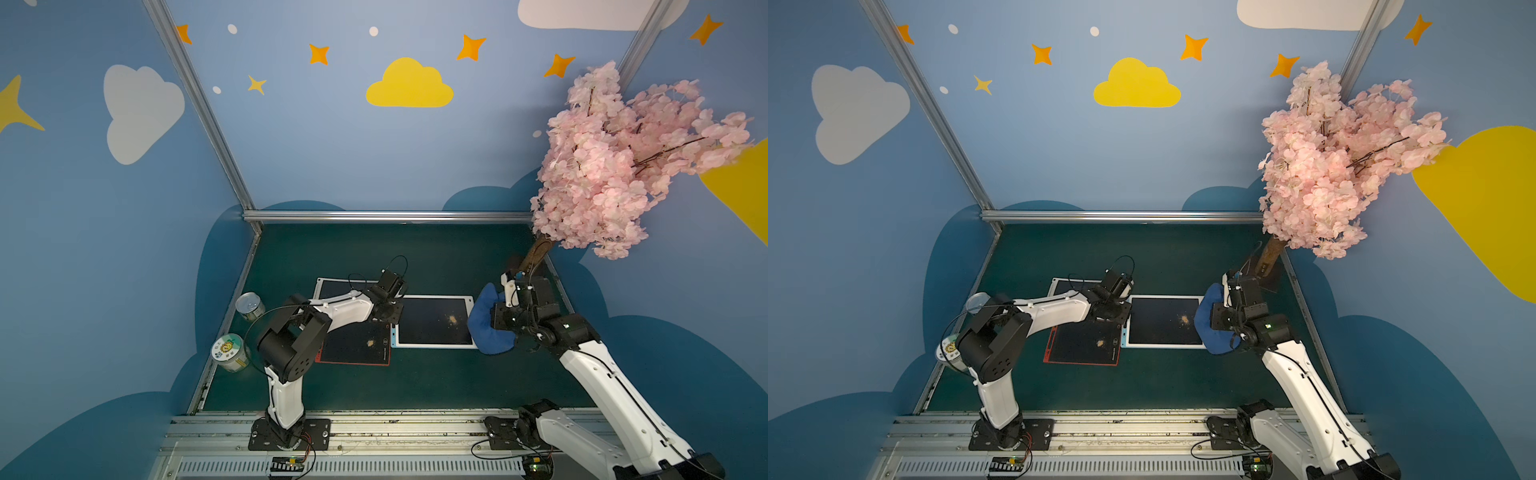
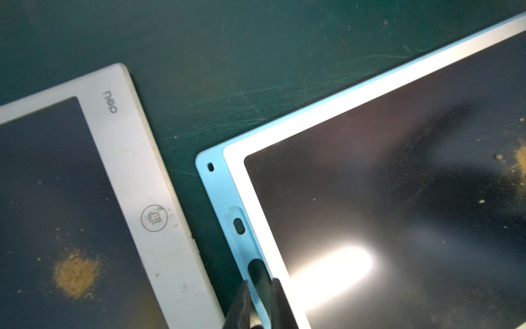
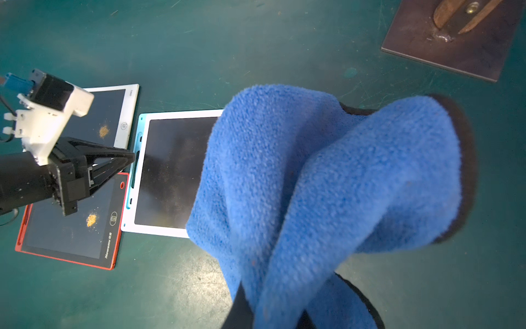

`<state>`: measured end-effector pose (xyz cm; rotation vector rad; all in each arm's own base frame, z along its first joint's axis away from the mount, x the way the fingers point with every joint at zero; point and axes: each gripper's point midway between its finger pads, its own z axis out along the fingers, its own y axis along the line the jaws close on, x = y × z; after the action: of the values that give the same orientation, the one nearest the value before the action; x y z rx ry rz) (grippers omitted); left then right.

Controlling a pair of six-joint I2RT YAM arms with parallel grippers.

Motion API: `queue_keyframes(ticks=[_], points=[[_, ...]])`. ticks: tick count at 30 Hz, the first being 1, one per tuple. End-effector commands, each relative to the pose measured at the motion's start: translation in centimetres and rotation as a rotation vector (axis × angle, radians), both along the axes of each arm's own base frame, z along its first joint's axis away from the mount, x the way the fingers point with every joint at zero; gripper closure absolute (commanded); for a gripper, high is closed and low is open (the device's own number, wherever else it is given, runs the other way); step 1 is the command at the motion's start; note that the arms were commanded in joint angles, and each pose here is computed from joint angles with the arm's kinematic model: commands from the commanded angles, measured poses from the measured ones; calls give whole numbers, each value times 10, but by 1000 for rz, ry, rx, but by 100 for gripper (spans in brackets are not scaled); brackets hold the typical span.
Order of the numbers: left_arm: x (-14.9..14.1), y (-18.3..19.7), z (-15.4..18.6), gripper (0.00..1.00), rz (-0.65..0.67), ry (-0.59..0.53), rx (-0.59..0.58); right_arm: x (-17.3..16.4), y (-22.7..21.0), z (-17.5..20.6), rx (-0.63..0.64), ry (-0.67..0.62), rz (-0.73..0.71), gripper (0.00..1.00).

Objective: Wipe the drawing tablet
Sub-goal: Wipe the dirt from the drawing tablet.

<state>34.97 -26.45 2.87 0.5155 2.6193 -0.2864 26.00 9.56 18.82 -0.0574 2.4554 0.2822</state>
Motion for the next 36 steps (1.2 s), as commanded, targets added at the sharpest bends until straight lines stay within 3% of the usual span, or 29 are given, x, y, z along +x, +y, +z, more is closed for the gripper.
queue_keyframes(ticks=[1,11,19,29,36], points=[[-2,1,-6,85,-7,24,16,8,7,18,-36,-43,15,100],[1,5,-11,84,-5,32,57,20,51,36,-119,-89,121,100],[1,4,-17,94,-13,51,71,32,96,23,-76,-51,207,100],[1,4,-20,94,-19,68,84,40,127,-5,-49,34,241,100],[1,2,-27,92,-27,91,95,41,147,2,8,33,272,100]])
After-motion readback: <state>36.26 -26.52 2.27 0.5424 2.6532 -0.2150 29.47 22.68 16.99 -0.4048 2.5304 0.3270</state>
